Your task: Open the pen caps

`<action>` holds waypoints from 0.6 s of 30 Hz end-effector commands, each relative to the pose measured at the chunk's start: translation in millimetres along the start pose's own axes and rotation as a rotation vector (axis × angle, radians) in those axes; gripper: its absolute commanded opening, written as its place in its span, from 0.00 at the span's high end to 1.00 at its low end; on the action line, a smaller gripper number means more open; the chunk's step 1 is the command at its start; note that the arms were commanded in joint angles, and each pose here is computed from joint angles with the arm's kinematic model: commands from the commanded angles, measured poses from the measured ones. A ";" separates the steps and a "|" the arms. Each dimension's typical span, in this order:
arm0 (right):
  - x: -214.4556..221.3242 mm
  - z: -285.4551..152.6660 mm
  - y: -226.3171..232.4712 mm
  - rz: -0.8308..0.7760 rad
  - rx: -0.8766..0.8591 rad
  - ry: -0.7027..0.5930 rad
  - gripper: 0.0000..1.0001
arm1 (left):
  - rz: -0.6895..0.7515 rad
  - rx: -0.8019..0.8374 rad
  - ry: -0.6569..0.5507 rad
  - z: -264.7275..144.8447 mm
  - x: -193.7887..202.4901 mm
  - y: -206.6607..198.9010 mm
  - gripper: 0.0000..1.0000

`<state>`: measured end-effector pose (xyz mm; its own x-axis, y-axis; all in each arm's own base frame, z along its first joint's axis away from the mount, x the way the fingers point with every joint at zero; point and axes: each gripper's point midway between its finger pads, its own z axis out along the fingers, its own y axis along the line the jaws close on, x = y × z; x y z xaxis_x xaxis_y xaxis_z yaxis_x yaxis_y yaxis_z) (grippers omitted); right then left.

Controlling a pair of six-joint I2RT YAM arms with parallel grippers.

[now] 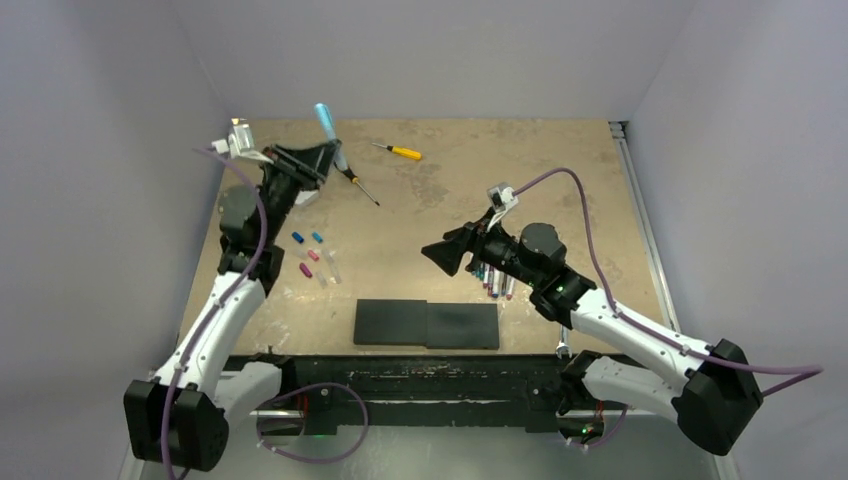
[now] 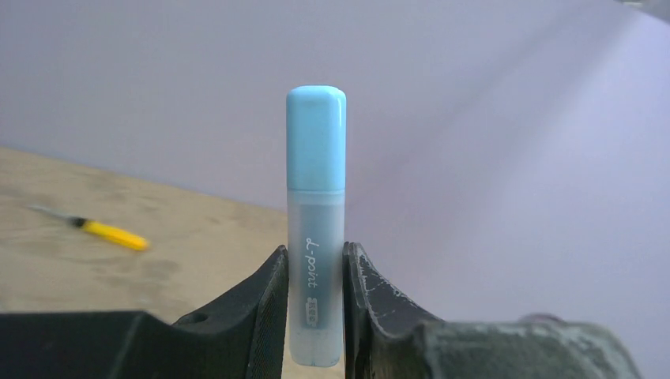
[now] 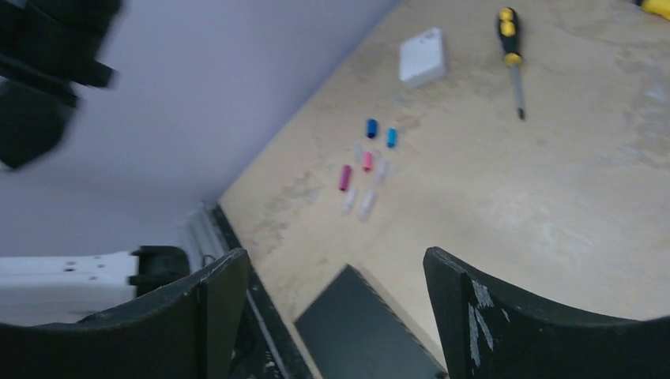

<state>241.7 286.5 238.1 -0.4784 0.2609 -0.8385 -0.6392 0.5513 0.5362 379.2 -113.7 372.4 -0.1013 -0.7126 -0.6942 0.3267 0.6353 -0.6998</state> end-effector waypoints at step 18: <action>-93.7 -4.2 146.5 0.041 -0.552 -0.251 0.15 | -0.365 0.901 0.145 -145.2 60.4 -144.1 1.00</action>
<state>206.0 329.9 361.6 -0.4110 0.4498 -0.7930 -0.8302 0.1746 0.5294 207.4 -208.2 394.0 -0.4285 -0.7232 -0.5417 0.8112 -0.0439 -0.5832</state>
